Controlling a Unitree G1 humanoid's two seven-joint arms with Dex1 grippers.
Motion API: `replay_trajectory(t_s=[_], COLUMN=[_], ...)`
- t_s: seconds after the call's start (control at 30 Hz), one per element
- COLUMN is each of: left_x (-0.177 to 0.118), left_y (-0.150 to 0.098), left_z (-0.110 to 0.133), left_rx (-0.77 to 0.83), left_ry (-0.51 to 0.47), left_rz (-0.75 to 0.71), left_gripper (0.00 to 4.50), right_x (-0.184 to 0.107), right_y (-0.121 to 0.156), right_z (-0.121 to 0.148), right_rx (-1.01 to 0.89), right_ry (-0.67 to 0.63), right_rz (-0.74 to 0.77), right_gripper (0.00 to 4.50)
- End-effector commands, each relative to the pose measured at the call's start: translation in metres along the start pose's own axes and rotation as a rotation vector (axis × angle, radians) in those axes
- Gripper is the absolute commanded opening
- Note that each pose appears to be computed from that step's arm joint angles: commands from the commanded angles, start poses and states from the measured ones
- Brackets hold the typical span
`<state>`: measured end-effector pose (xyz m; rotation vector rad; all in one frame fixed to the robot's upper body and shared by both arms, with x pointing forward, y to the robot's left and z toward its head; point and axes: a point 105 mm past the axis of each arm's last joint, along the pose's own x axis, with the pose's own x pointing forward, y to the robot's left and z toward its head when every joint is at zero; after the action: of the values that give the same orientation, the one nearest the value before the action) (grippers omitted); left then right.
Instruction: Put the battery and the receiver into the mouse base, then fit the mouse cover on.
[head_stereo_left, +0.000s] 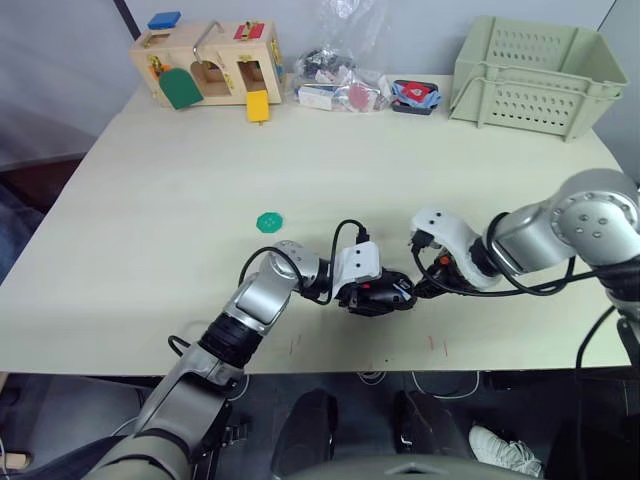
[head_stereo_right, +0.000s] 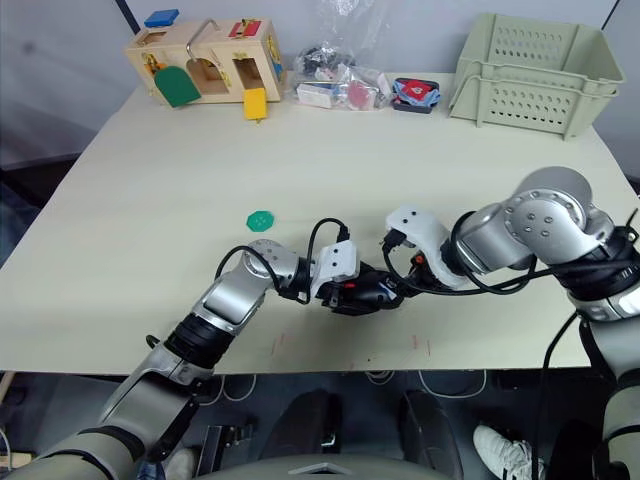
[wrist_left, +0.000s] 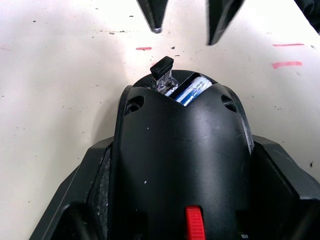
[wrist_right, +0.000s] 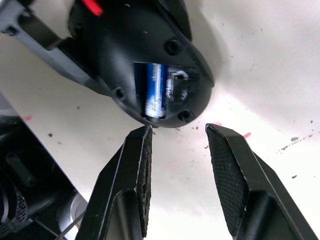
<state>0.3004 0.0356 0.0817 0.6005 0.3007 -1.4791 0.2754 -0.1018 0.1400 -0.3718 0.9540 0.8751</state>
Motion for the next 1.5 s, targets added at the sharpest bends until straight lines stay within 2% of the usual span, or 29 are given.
replay_trajectory(t_s=[0.03,0.2,0.37,0.43,0.53,0.67,0.93,1.13,1.5], left_x=[0.005,0.003,-0.001,-0.002,-0.003,-0.004,-0.004,-0.004,-0.004], left_y=[-0.009,-0.008,-0.007,-0.007,-0.008,-0.009,-0.009,-0.007,-0.006], left_z=[-0.012,-0.012,-0.013,-0.014,-0.015,-0.016,-0.016,-0.017,-0.018], left_rx=[-0.035,-0.039,-0.04,-0.041,-0.043,-0.045,-0.047,-0.051,-0.047], left_ry=[0.038,0.043,0.05,0.054,0.058,0.064,0.067,0.069,0.073], left_rz=[-0.035,-0.031,-0.028,-0.028,-0.029,-0.031,-0.03,-0.026,-0.029], left_gripper=[3.0,3.0,3.0,3.0,3.0,3.0,3.0,3.0,3.0], right_x=[-0.017,-0.032,-0.045,-0.044,-0.039,-0.035,-0.017,0.001,0.018], right_y=[-0.001,-0.002,-0.006,-0.007,-0.008,-0.006,0.001,0.0,0.004], right_z=[0.01,0.01,-0.005,-0.011,-0.019,-0.019,-0.02,-0.021,-0.015], right_rx=[-0.014,-0.019,-0.064,-0.065,-0.072,-0.101,-0.186,-0.233,-0.244], right_ry=[-0.195,-0.424,-0.546,-0.58,-0.634,-0.755,-0.867,-0.866,-0.878], right_rz=[-0.006,0.013,0.012,0.007,-0.019,-0.05,-0.055,-0.045,0.012], right_gripper=[1.77,1.77,1.77,1.26,0.04,0.04,0.04,0.04,0.04])
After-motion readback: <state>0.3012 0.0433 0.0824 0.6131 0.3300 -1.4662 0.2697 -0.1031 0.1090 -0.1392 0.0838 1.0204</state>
